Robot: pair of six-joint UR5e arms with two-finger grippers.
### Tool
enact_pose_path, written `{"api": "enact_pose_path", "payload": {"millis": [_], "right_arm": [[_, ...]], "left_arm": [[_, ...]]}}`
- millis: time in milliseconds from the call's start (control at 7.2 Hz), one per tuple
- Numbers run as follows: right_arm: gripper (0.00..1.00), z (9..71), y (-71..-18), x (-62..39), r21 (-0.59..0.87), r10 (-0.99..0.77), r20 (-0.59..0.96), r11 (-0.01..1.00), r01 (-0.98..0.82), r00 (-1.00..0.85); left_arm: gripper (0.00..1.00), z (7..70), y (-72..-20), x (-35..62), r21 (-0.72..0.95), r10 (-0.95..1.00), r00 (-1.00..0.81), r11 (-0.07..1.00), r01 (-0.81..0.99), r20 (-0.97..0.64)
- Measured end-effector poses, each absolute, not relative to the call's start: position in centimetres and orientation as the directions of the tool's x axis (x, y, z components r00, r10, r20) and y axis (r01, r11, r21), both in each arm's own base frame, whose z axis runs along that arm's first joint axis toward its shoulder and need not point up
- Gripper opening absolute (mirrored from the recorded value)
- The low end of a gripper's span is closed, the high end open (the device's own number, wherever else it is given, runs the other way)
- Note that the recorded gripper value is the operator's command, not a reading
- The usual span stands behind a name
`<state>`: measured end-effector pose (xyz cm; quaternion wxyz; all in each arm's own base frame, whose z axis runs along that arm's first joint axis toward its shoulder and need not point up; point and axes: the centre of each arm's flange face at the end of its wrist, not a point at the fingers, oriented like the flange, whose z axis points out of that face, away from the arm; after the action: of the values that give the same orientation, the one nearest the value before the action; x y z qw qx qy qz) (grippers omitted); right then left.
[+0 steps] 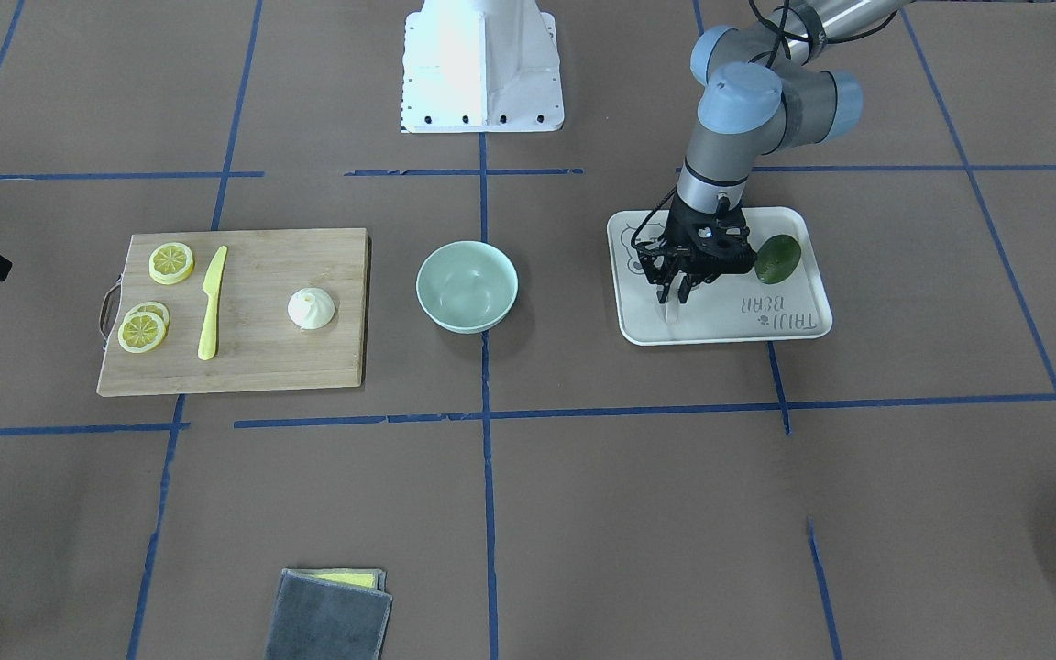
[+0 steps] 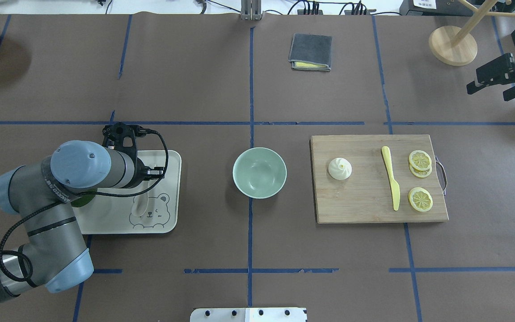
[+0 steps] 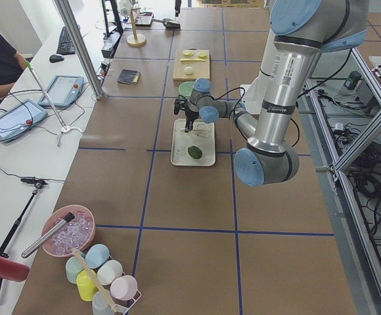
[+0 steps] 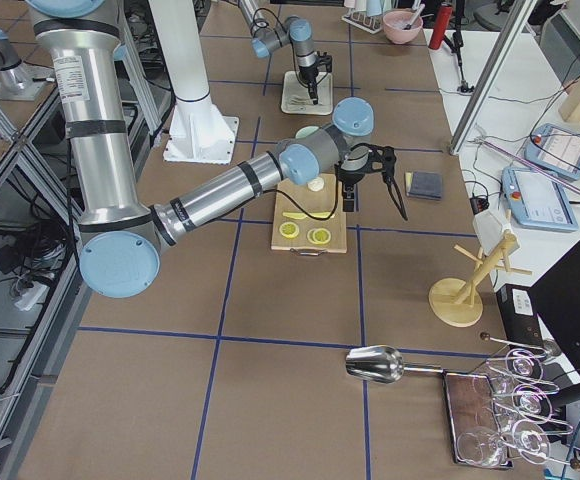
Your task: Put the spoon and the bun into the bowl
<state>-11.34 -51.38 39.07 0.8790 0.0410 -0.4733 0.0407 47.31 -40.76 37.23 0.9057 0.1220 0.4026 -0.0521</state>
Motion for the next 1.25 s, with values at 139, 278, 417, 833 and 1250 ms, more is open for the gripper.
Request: {"api": "enact_pose_path", "payload": {"millis": [139, 278, 417, 833, 1250], "right_arm": [[1.0, 39.0, -51.4, -11.6, 0.035, 0.029, 0.835, 0.994, -0.106, 0.549], [1.0, 38.7, -51.4, -12.0, 0.036, 0.026, 0.836, 0.994, -0.102, 0.548], [1.0, 38.1, -51.5, -12.7, 0.029, 0.033, 0.838, 0.994, -0.105, 0.544], [1.0, 34.9, -51.9, -17.2, -0.006, 0.07, 0.839, 0.993, -0.119, 0.539], [1.0, 32.2, -50.8, -25.1, 0.008, 0.075, 0.809, 0.99, -0.139, 0.583]], "left_arm": [[0.12, 37.3, -40.7, 47.4, 0.178, 0.004, 0.672, 0.965, 0.191, -0.74], [0.0, 37.3, -40.6, 47.4, 0.178, 0.004, 0.673, 0.966, 0.19, -0.74], [0.0, 37.1, -40.5, 47.2, 0.179, 0.005, 0.671, 0.965, 0.191, -0.741], [0.0, 34.4, -40.4, 45.9, 0.181, 0.005, 0.669, 0.964, 0.194, -0.743], [0.0, 26.8, -41.2, 46.0, 0.169, -0.011, 0.621, 0.958, 0.23, -0.784]]}}
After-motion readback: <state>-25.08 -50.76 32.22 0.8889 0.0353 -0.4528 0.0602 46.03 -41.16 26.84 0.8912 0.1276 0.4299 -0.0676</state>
